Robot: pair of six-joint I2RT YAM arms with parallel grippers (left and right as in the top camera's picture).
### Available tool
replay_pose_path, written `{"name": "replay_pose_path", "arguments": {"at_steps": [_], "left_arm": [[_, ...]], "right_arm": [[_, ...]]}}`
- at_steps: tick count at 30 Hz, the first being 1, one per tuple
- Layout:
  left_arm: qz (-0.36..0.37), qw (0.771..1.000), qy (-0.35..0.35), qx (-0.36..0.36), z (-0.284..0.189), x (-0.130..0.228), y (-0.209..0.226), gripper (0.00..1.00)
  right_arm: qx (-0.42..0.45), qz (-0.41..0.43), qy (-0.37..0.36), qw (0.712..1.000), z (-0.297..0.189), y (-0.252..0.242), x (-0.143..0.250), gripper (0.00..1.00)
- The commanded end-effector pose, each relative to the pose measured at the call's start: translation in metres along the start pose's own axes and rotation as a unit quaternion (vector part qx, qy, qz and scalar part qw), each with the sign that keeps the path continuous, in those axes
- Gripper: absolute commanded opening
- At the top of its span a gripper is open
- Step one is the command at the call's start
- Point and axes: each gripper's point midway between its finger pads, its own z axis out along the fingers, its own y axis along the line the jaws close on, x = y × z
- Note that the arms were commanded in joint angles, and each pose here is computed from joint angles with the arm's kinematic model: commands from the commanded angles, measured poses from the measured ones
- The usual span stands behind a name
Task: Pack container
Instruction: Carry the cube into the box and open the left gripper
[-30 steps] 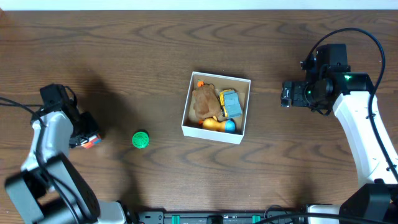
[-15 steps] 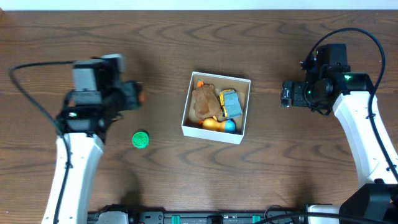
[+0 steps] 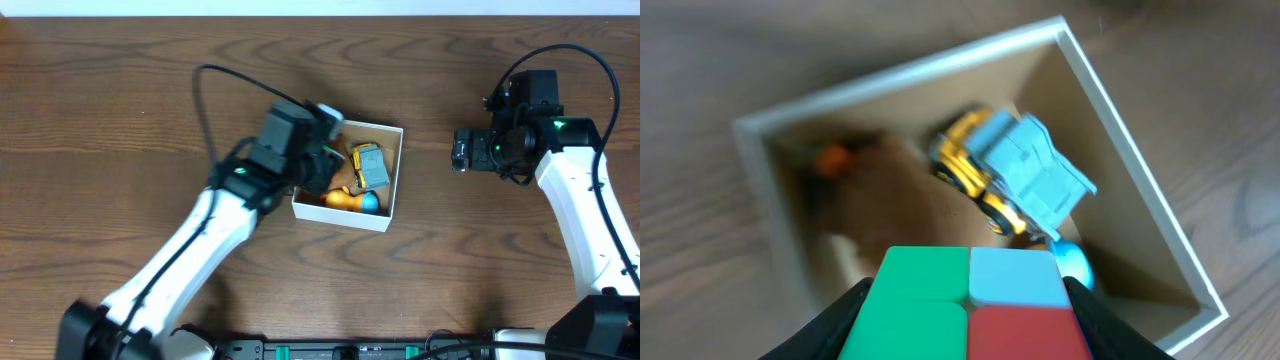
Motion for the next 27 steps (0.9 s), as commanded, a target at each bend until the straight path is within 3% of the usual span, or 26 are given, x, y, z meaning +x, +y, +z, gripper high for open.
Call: {"name": "replay_pose_path", "arguments": {"at_steps": [1,7,10,15,17,19,23,27], "left_arm": [[0.018,0.999,0.034,0.012,0.027,0.013,-0.011,0.14],[0.019,0.997,0.079,0.017,0.051,0.036,-0.015,0.14],[0.019,0.996,0.080,0.017,0.052,0.037,-0.015,0.37],[0.019,0.996,0.080,0.017,0.052,0.037,-0.015,0.51],[0.020,0.997,0.077,0.017,0.050,0.035,-0.015,0.65],[0.021,0.997,0.072,0.018,0.048,0.033,-0.016,0.70],[0.023,0.998,0.058,0.018,0.039,0.026,-0.018,0.95],[0.026,0.999,0.038,0.019,0.027,0.015,-0.020,0.98]], "right_arm": [[-0.003,-0.008,0.000,1.000,0.000,0.001,-0.001,0.99],[-0.003,-0.008,0.000,1.000,0.000,0.001,-0.001,0.99],[-0.003,-0.008,0.000,1.000,0.000,0.001,-0.001,0.99],[-0.003,-0.008,0.000,1.000,0.000,0.001,-0.001,0.99],[-0.003,-0.008,0.000,1.000,0.000,0.001,-0.001,0.99],[-0.003,-0.008,0.000,1.000,0.000,0.001,-0.001,0.99],[-0.003,-0.008,0.000,1.000,0.000,0.001,-0.001,0.99],[-0.003,-0.011,0.000,1.000,0.000,0.001,-0.001,0.99]]}}
